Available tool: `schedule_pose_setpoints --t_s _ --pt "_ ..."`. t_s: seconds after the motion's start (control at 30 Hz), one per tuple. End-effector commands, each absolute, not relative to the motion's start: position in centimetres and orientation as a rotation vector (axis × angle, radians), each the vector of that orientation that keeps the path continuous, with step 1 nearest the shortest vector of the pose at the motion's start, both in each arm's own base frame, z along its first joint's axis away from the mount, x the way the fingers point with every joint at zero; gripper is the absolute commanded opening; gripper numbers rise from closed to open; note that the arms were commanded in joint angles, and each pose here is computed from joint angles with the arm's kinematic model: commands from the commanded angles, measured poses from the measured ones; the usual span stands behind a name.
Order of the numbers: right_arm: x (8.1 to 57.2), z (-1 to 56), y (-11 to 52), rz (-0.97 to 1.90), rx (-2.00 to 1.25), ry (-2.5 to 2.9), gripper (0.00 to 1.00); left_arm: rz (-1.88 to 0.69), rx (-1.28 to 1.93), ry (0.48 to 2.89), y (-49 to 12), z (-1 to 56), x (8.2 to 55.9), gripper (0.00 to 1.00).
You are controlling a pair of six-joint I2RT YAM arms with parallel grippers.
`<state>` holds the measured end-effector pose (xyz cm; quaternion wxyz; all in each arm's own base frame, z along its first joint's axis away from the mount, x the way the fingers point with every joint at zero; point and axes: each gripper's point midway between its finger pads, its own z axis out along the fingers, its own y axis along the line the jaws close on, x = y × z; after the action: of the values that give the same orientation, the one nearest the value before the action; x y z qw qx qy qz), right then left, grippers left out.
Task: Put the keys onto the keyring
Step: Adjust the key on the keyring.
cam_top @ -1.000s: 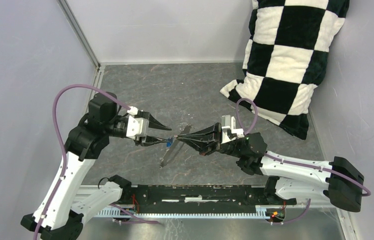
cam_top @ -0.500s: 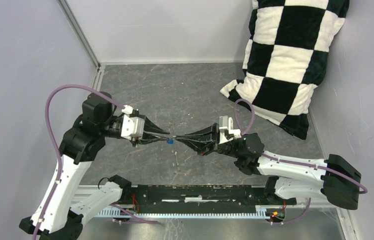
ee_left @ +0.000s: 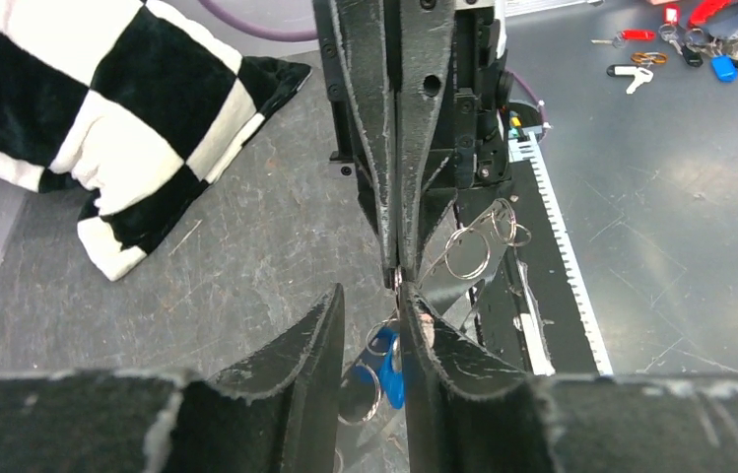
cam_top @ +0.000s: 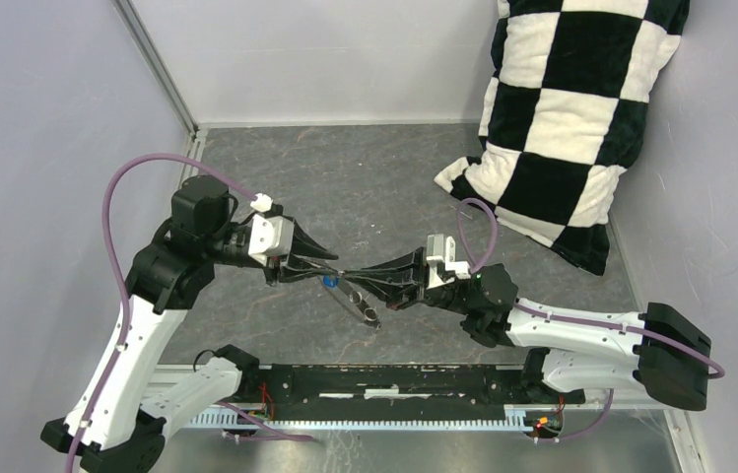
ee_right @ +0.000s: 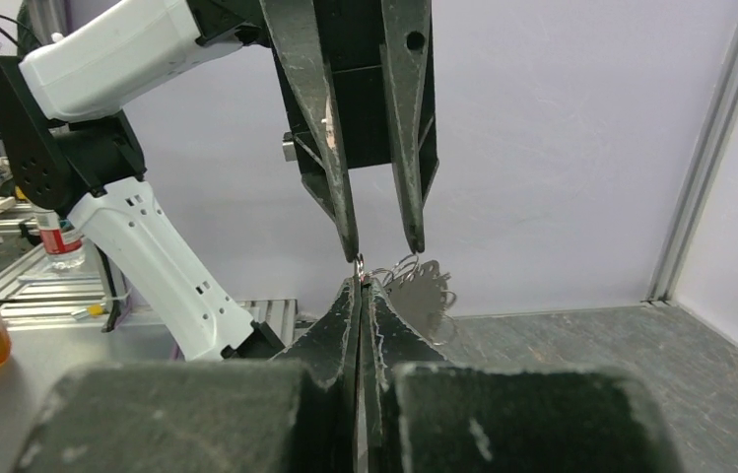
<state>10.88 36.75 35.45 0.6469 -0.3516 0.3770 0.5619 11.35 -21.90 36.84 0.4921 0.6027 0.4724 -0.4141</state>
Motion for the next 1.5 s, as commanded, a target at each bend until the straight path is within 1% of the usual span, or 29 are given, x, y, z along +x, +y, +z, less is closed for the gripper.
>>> schedule_pose_setpoints --t_s 0.0,0.23,0.4,0.47,0.5,0.57,0.7,0.77,0.9,1.0,1.23,1.33,1.47 --pt "11.0 39.2 36.2 1.228 -0.737 0.763 0.01 -1.004 1.409 1.25 -21.9 36.2 12.4 0.31" --pt "11.6 39.1 36.2 1.133 -0.727 0.798 0.0 -0.991 1.417 1.288 -21.5 35.6 12.2 0.25" --pt "11.8 38.8 36.2 1.107 -0.712 0.825 0.0 -0.971 1.415 1.305 -21.3 35.4 12.3 0.24" --pt "12.0 38.7 36.1 1.099 -0.704 0.835 0.0 -0.959 1.414 1.309 -21.2 35.3 12.3 0.27" --pt "12.0 38.6 36.0 1.098 -0.701 0.837 0.0 -0.954 1.413 1.311 -21.1 35.3 12.4 0.3" --pt "12.2 38.4 35.9 1.069 -0.712 0.837 0.0 -0.942 1.411 1.305 -21.0 35.5 12.3 0.4" --pt "12.1 38.3 35.9 1.071 -0.717 0.837 0.0 -0.94 1.434 1.262 -20.8 36.1 11.5 0.48" --pt "11.9 38.4 36.0 1.078 -0.722 0.83 0.0 -0.938 1.436 1.264 -20.8 35.9 11.5 0.5" --pt "11.5 38.6 36.2 1.091 -0.735 0.816 0.0 -0.927 1.426 1.304 -20.8 34.9 12.2 0.5" --pt "11.5 38.6 36.2 1.092 -0.733 0.818 0.0 -0.951 1.429 1.308 -21.0 34.5 12.1 0.48" --pt "11.4 38.7 36.5 1.099 -0.737 0.809 0.0 -1.005 1.439 1.33 -21.3 33.5 12.0 0.36" --pt "11.3 38.6 36.7 1.103 -0.745 0.81 0.01 -1.013 1.436 1.328 -21.4 33.7 12.1 0.3" --pt "11.1 38.6 36.8 1.112 -0.751 0.807 0.0 -1.021 1.439 1.323 -21.4 33.7 11.9 0.16"
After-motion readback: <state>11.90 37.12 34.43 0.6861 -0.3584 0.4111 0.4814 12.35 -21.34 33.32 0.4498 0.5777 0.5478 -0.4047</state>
